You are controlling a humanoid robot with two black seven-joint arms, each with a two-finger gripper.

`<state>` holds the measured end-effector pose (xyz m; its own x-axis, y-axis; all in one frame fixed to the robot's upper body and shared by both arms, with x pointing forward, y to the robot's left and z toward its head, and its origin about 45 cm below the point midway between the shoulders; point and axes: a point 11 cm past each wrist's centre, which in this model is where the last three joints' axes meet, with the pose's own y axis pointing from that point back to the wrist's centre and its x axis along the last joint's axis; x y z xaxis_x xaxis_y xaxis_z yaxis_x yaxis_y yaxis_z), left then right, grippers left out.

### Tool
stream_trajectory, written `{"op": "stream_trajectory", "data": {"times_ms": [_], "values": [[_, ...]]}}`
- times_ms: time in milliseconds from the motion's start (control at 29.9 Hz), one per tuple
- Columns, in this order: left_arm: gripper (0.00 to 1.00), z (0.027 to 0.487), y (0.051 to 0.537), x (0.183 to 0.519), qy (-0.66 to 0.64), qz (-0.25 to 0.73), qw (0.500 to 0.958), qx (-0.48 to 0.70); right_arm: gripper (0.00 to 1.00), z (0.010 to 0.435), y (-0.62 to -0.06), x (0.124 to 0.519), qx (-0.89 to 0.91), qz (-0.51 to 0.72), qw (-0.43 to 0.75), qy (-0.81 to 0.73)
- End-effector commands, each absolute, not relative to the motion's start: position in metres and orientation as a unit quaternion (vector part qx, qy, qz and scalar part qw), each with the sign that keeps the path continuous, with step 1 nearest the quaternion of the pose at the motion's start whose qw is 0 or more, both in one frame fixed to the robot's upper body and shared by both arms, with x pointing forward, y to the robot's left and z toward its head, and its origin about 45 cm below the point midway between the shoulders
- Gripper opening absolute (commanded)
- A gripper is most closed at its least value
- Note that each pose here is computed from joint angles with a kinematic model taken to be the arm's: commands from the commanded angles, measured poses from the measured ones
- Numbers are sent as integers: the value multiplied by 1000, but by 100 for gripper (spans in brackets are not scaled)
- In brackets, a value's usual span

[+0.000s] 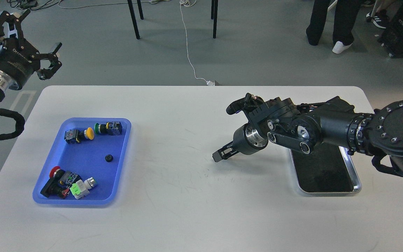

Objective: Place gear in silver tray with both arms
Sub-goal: 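Lower the right gripper and close it on the black gear, then carry the gear with the right gripper and lower it into the silver tray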

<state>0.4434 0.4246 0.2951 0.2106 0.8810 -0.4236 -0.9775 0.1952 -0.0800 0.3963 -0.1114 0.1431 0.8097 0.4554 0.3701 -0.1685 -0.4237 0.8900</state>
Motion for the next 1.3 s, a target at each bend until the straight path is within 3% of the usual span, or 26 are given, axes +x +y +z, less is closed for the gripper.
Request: {"op": "stream_trajectory", "data": {"times_ms": [0,234,501,969,1270], "values": [[97,296,426,443,142,613,759,-168,50,142,-112,396,789,296,530,93],[97,295,431,441,141,617,757,-165,41,141,-114,395,787,296,533,95],[97,293,431,440,143,617,756,-164,38,139,-114,394,787,294,534,95],[97,293,431,440,143,618,756,-164,16,139,-115,395,785,295,536,96],[97,297,438,439,138,622,754,-162,16,184,-81,394,779,342,511,126]]}}
